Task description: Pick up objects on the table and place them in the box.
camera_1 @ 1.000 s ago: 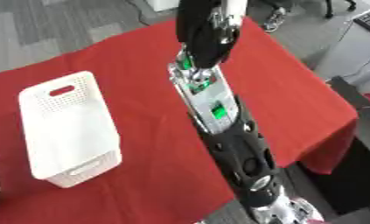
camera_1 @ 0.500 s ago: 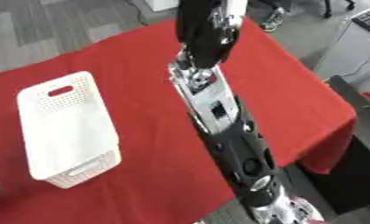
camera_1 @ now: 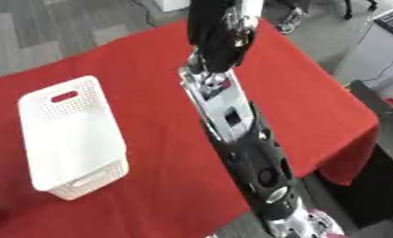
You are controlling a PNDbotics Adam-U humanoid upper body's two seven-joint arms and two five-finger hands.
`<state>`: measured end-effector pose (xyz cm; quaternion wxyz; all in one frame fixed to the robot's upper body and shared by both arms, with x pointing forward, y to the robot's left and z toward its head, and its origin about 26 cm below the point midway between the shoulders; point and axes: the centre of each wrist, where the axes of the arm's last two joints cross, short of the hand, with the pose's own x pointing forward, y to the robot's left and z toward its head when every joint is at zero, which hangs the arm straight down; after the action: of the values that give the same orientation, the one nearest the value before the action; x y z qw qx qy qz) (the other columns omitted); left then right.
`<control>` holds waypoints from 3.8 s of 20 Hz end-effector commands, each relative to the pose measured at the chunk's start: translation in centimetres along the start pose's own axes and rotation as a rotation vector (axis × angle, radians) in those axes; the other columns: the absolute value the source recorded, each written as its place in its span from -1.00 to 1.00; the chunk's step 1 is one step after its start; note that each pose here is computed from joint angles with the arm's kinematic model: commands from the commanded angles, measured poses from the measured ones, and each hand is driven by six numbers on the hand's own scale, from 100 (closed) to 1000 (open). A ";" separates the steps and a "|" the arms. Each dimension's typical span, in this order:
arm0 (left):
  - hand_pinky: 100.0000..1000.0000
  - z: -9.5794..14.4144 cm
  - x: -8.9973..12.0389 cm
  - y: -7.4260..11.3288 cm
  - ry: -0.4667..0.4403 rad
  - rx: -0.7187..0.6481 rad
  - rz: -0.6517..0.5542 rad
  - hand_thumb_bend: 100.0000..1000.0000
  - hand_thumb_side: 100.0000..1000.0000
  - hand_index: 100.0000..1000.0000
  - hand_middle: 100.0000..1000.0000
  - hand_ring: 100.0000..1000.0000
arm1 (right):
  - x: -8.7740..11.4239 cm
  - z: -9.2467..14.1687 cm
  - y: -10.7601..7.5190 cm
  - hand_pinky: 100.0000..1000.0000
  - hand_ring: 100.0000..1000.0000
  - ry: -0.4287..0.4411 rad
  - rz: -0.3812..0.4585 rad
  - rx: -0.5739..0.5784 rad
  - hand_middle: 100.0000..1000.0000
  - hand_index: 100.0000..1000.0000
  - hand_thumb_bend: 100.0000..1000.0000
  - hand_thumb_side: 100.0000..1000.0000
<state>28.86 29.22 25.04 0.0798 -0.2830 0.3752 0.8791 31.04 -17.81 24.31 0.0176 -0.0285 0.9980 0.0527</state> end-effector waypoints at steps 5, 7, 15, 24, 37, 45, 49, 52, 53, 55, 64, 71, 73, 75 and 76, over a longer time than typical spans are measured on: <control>0.84 0.3 -0.8 1.2 0.059 -0.001 -0.077 0.34 -0.36 0.71 0.66 0.78 | 0.2 -0.8 0.4 -0.28 -0.11 -0.043 -0.021 -0.010 0.11 0.29 -1.00 1.00; 0.84 0.2 -0.6 1.1 0.067 -0.008 -0.090 0.34 -0.37 0.71 0.65 0.78 | 0.2 -0.9 0.5 -0.28 -0.11 -0.046 -0.023 -0.013 0.11 0.29 -1.00 1.00; 0.83 -0.1 -0.8 1.2 0.107 -0.028 -0.100 0.35 -0.37 0.70 0.64 0.76 | 0.2 -0.9 0.6 -0.28 -0.11 -0.050 -0.029 -0.018 0.11 0.29 -1.00 1.00; 0.82 -0.6 -2.5 -0.6 0.159 -0.063 -0.075 0.35 -0.38 0.70 0.63 0.76 | 0.2 -0.9 0.8 -0.28 -0.11 -0.053 -0.032 -0.024 0.11 0.29 -1.00 1.00; 0.80 -2.3 -2.8 -3.7 0.141 -0.035 -0.040 0.27 -0.39 0.68 0.62 0.70 | 0.2 -1.1 1.1 -0.28 -0.11 -0.061 -0.046 -0.037 0.10 0.29 -1.00 1.00; 0.76 -3.4 -2.6 -4.5 0.086 -0.005 -0.047 0.20 -0.44 0.68 0.60 0.68 | 0.2 -1.2 1.4 -0.28 -0.11 -0.066 -0.058 -0.044 0.10 0.29 -1.00 1.00; 0.76 -3.6 -2.6 -4.7 0.055 -0.004 -0.054 0.16 -0.46 0.67 0.59 0.66 | 0.2 -1.2 1.5 -0.28 -0.11 -0.069 -0.061 -0.045 0.10 0.29 -1.00 1.00; 0.72 -3.7 -2.6 -4.8 0.041 -0.002 -0.060 0.12 -0.49 0.65 0.57 0.64 | 0.2 -1.2 1.6 -0.28 -0.11 -0.071 -0.063 -0.047 0.10 0.29 -1.00 1.00; 0.71 -3.7 -2.7 -4.8 0.035 -0.001 -0.061 0.12 -0.50 0.65 0.56 0.64 | 0.2 -1.2 1.6 -0.28 -0.11 -0.071 -0.064 -0.047 0.10 0.29 -1.00 1.00; 0.70 -3.7 -2.7 -4.9 0.029 0.004 -0.062 0.12 -0.50 0.65 0.56 0.63 | 0.2 -1.2 1.6 -0.28 -0.11 -0.073 -0.066 -0.048 0.10 0.29 -1.00 1.00; 0.67 -3.6 -3.1 -5.1 0.031 0.019 -0.052 0.11 -0.51 0.64 0.55 0.61 | 0.2 -1.3 1.8 -0.28 -0.11 -0.079 -0.071 -0.052 0.10 0.29 -1.00 1.00; 0.67 -3.4 -3.1 -5.1 0.030 0.017 -0.055 0.11 -0.51 0.64 0.55 0.61 | 0.2 -1.4 1.9 -0.28 -0.11 -0.085 -0.074 -0.053 0.10 0.29 -1.00 1.00; 0.67 -3.4 -3.2 -5.0 0.031 0.019 -0.059 0.11 -0.52 0.64 0.55 0.61 | 0.2 -1.5 1.9 -0.28 -0.11 -0.086 -0.075 -0.053 0.10 0.29 -1.00 1.00; 0.67 -3.4 -3.2 -4.9 0.030 0.023 -0.063 0.10 -0.52 0.64 0.55 0.61 | 0.2 -1.5 1.9 -0.28 -0.11 -0.086 -0.075 -0.053 0.10 0.29 -1.00 1.00; 0.67 -3.4 -3.2 -4.9 0.029 0.025 -0.065 0.10 -0.52 0.64 0.55 0.61 | 0.2 -1.5 1.9 -0.28 -0.11 -0.086 -0.075 -0.053 0.10 0.29 -1.00 1.00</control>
<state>34.76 30.30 20.63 0.0980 -0.2915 0.3825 0.8713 30.92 -16.18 25.25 0.0412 -0.0577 0.9948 0.0728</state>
